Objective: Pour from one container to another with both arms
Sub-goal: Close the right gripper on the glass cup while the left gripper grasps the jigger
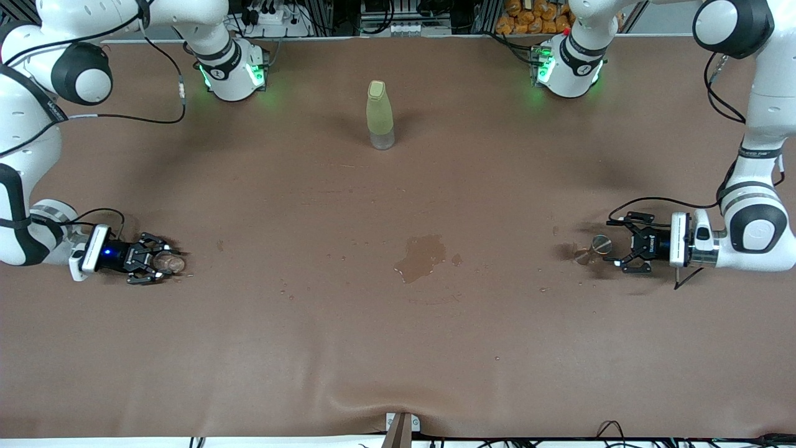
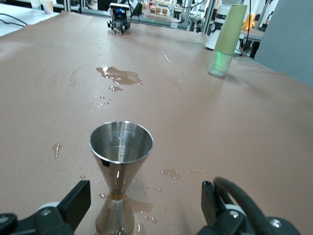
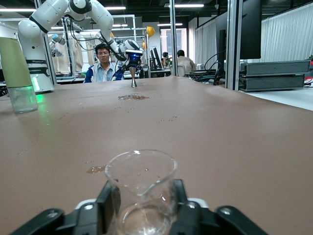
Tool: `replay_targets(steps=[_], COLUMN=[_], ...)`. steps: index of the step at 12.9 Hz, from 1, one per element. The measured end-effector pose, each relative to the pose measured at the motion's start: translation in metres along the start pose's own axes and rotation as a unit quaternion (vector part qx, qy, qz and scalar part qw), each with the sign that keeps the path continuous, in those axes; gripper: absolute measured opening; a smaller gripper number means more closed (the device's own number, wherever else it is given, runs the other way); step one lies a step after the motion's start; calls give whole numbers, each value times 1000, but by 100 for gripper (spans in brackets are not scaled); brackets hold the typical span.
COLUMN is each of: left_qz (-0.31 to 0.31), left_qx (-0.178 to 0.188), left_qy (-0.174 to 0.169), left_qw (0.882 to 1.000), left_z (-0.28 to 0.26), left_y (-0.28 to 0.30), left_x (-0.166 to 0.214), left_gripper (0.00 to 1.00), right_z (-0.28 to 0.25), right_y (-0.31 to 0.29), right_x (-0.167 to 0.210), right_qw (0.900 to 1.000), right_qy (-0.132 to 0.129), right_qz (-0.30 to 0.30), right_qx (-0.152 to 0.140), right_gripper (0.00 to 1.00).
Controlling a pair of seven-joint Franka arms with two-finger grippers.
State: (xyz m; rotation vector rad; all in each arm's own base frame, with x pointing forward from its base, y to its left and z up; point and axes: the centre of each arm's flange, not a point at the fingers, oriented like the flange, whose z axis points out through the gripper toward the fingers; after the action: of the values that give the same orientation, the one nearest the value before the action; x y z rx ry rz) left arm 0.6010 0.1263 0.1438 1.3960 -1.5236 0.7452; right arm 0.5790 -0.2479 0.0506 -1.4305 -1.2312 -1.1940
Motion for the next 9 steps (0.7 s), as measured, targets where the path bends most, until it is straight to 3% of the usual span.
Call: replay_targets(steps=[6,9], left_qz=[29,28], left_qx=[34,40], left_qy=[48,58], left_qw=[998,997], left_z=[14,17], left_y=[-5,-6], left_x=[-13,-17], left_gripper=[100,100], right_z=[-8,-9], right_y=[8,29], right_x=[8,48], right_qw=[1000,1000], right_qy=[10,7], right_qz=[-10,-25], right_qx=[-22,-17], right_gripper=[49,49])
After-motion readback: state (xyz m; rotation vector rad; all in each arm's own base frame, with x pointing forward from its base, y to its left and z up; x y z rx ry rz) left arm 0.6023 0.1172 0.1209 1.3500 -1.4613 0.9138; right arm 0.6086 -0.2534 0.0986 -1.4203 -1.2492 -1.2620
